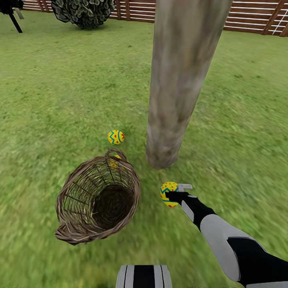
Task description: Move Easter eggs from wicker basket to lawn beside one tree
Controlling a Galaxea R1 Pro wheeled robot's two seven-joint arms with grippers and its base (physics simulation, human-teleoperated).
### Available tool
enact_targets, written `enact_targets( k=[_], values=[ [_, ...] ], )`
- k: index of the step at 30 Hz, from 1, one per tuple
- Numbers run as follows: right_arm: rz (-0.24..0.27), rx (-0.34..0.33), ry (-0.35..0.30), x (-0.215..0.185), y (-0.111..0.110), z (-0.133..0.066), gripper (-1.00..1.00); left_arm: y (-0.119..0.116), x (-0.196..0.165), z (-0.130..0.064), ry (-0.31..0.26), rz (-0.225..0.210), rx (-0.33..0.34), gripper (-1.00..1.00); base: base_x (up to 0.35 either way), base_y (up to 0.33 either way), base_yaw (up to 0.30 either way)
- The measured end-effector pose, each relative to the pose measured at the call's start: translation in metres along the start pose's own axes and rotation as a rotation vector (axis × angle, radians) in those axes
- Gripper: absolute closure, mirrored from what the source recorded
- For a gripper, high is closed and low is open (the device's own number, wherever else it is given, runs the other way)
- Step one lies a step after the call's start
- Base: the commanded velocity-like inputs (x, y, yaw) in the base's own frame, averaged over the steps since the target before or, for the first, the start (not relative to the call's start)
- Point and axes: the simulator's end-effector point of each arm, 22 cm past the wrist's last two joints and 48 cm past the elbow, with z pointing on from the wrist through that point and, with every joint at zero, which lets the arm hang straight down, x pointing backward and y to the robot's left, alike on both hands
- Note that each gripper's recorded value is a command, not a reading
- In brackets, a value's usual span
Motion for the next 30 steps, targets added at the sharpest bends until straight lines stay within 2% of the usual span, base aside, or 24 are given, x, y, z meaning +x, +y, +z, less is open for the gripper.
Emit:
enact_targets(
  k=[11,14,23,30],
  values=[
    [-0.001,0.000,-0.003,-0.001,0.000,0.000,1.00,0.023,0.010,0.000,0.021,-0.016,-0.043,-1.00,0.151,0.000,0.000],
    [0.000,0.000,0.004,0.004,-0.001,0.003,1.00,0.025,0.012,0.001,0.026,-0.029,-0.043,-1.00,0.018,0.000,0.000],
    [0.002,0.002,0.020,0.018,-0.003,0.014,1.00,0.020,0.022,0.002,0.077,-0.022,-0.027,-1.00,0.002,0.000,0.000],
    [0.001,0.001,0.020,0.018,-0.003,0.013,1.00,0.045,0.031,0.005,0.089,-0.031,-0.084,-1.00,0.119,0.000,0.000]
  ],
)
